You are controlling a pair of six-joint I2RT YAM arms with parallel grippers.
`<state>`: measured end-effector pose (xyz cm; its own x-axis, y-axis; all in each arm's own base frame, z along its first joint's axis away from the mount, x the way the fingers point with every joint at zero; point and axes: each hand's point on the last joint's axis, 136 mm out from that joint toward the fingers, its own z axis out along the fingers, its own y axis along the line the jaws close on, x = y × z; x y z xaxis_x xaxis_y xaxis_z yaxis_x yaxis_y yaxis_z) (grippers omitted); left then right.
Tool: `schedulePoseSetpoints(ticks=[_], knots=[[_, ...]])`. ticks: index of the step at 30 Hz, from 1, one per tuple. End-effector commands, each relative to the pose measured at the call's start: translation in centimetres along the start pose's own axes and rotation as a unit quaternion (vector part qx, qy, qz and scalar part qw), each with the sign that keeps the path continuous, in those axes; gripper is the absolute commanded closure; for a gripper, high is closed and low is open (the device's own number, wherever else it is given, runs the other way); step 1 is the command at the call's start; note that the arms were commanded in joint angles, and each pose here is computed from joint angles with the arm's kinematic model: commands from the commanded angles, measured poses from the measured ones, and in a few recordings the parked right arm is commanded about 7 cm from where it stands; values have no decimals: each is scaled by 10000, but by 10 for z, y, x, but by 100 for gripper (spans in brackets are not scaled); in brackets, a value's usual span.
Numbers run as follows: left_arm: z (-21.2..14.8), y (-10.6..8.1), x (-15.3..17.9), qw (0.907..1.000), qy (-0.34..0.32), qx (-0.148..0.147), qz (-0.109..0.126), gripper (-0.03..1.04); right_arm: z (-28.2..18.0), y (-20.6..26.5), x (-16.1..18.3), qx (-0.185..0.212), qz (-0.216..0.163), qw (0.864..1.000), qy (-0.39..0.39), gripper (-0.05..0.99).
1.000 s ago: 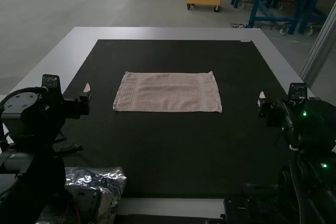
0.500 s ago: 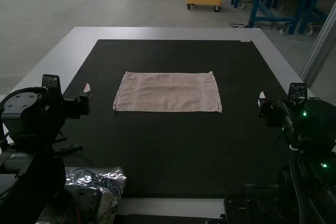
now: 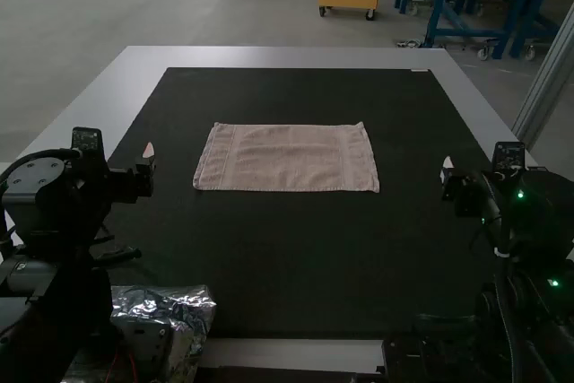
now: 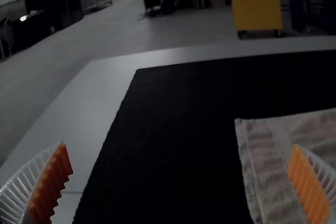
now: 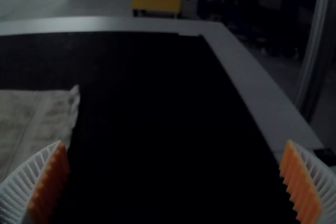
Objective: Fold the towel.
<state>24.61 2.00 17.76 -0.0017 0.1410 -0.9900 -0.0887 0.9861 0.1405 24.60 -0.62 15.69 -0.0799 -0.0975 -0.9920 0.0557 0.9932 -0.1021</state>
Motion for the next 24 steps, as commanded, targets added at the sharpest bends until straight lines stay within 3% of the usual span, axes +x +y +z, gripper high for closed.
schedulePoseSetpoints(ticks=[1, 9, 11, 14, 16, 17, 19, 22, 24], knots=[[0, 0, 0, 10000, -21, -7, 9, 4, 0, 0, 0, -23, 56, 10000, -24, 1], [0, 0, -3, 9999, -82, -17, 61, 4, 0, 5, -3, -164, 115, 9998, -97, 1], [0, 1, -10, 9993, -240, -45, 271, 4, 0, 3, -14, -135, 314, 9989, -314, 1], [-1, 3, -22, 9956, -460, -117, 807, 4, -3, -4, -37, 32, 503, 9956, -790, 1], [-2, 4, -31, 9946, -639, -158, 808, 4, -6, -11, -51, 184, 559, 9924, -1084, 1], [-3, 5, -36, 9938, -758, -185, 796, 4, -7, -12, -57, 215, 501, 9912, -1210, 1], [-5, 7, -46, 9915, -956, -244, 851, 5, -9, -13, -64, 292, 1, 9907, -1332, 1], [-7, 10, -54, 9842, -1091, -382, 1342, 5, -12, -11, -74, 291, -452, 9866, -1542, 1], [-7, 8, -55, 9758, -1102, -392, 1846, 5, -13, -9, -77, 279, -638, 9846, -1605, 1]])
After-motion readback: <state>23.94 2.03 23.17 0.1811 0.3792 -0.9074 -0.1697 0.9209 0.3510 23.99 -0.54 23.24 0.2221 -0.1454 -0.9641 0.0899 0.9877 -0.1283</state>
